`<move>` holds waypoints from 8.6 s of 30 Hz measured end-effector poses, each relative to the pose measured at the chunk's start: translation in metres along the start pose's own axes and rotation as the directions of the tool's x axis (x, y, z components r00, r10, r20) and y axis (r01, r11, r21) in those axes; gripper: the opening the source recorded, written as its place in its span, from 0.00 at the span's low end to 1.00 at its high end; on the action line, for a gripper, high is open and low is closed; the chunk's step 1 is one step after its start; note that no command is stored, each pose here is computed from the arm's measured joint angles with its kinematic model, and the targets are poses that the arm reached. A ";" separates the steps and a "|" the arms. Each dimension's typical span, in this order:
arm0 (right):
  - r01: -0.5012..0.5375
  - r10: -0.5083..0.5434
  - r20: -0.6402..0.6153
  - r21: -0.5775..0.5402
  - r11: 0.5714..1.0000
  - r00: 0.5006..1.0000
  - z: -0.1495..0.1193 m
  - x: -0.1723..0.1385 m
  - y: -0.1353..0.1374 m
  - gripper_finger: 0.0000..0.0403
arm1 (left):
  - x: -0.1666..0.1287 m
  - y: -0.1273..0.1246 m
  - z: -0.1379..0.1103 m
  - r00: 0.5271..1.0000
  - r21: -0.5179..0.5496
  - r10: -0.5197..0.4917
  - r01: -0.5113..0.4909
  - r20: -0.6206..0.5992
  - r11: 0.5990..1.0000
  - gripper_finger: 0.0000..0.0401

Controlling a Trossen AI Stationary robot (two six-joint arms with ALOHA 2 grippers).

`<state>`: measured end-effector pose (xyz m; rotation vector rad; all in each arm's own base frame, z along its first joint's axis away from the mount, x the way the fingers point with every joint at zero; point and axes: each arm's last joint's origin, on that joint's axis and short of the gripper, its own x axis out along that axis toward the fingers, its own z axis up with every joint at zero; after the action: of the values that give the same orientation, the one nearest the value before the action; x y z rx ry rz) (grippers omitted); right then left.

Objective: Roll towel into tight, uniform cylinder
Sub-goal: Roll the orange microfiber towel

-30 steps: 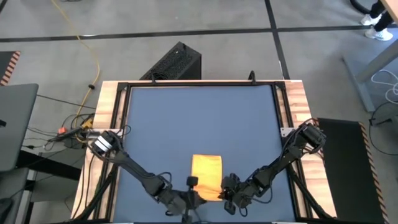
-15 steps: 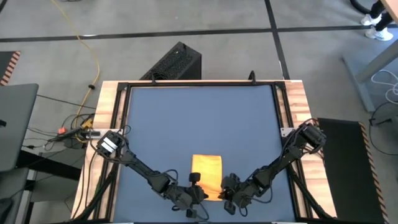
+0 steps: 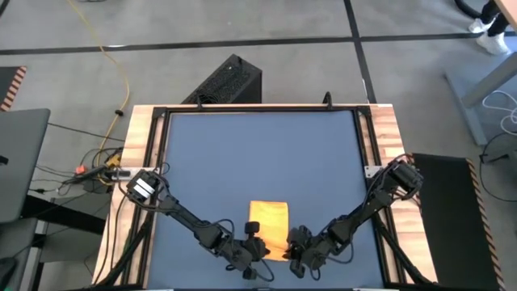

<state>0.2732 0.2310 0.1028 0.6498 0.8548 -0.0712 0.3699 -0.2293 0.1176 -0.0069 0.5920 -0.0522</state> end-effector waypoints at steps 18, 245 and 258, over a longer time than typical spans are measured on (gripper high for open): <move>0.047 -0.047 -0.008 -0.081 0.996 0.999 0.009 -0.034 0.005 0.40 | 0.003 0.000 -0.003 1.000 -0.009 -0.018 0.018 -0.011 1.000 0.00; -0.038 0.043 -0.015 0.214 0.976 0.999 -0.016 -0.043 -0.022 0.17 | 0.012 0.034 0.016 0.996 0.043 -0.082 0.083 -0.021 0.996 0.00; -0.039 0.040 -0.004 0.123 0.992 0.999 -0.011 -0.041 -0.023 0.34 | 0.012 0.033 0.015 0.995 0.024 -0.095 0.096 -0.035 0.995 0.00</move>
<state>0.2314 0.2101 0.1155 0.7829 0.8483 -0.0862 0.3892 -0.1973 0.1225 -0.0094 0.6250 -0.1528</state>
